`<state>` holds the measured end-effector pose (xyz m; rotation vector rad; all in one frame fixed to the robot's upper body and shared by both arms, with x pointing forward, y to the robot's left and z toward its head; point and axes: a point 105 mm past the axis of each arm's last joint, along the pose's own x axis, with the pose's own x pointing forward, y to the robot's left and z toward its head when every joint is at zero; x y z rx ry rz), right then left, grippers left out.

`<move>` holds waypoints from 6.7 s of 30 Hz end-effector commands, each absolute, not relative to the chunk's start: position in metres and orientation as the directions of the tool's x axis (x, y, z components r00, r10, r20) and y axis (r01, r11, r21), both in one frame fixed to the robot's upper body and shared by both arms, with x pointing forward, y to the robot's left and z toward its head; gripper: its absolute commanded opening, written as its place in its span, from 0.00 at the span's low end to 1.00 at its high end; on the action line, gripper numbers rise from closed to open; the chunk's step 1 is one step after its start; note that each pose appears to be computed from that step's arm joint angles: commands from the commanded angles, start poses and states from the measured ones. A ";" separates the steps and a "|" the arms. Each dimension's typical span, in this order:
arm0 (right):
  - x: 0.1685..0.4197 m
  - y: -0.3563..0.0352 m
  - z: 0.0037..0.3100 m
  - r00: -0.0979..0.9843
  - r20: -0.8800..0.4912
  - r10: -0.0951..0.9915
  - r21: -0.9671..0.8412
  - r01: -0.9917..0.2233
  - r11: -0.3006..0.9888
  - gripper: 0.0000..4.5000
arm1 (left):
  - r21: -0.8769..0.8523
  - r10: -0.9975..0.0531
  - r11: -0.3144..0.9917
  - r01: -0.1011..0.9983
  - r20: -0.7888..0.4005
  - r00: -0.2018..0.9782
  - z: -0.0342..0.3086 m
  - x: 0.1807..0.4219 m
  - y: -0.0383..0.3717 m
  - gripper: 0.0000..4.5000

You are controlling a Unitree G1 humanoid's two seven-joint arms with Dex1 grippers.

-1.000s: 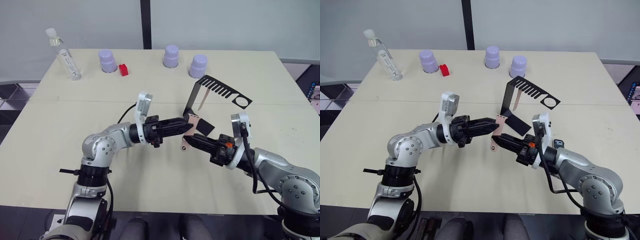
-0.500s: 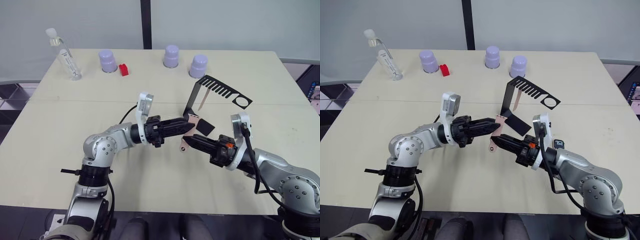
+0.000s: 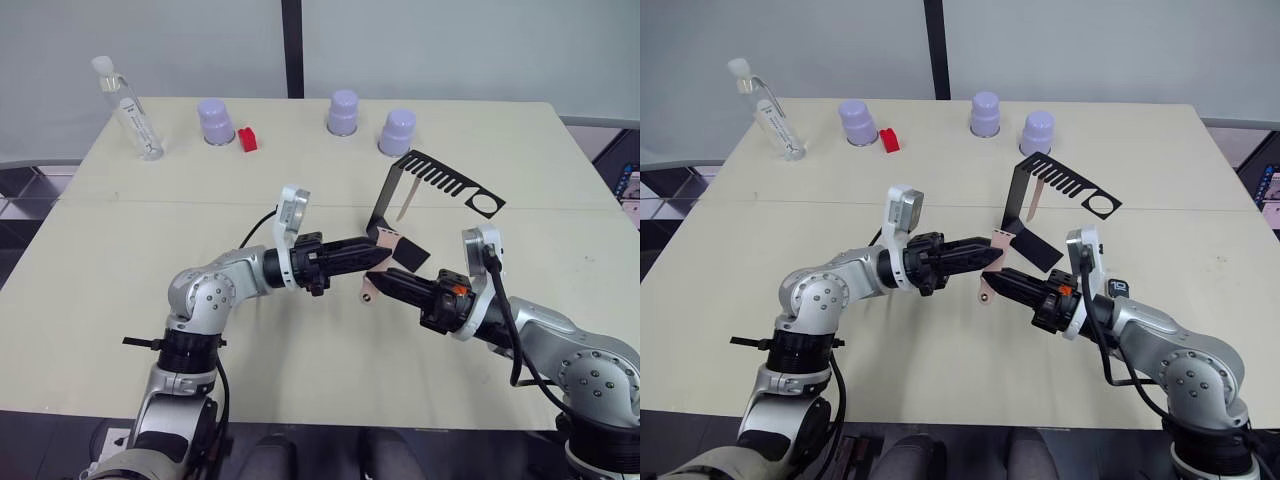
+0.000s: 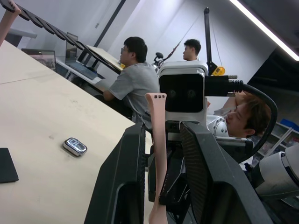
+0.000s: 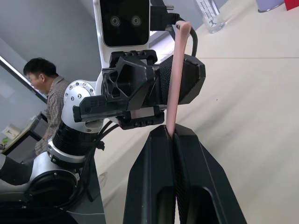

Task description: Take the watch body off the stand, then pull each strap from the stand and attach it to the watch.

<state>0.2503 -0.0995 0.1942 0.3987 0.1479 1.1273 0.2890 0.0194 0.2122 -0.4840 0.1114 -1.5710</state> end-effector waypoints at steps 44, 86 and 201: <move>0.246 -0.101 0.206 0.438 0.157 0.885 0.393 -0.850 0.351 0.00 | -0.371 -0.947 -0.106 0.922 0.322 0.021 0.222 0.284 0.008 0.11; 0.243 -0.103 0.218 0.444 0.181 0.878 0.334 -0.867 0.369 0.00 | -0.339 -0.934 -0.148 0.929 0.356 -0.019 0.231 0.278 0.009 0.05; 0.217 -0.119 0.231 0.489 0.148 0.860 0.325 -0.845 0.425 0.71 | -0.308 -0.938 -0.141 0.941 0.344 -0.028 0.240 0.287 0.008 0.00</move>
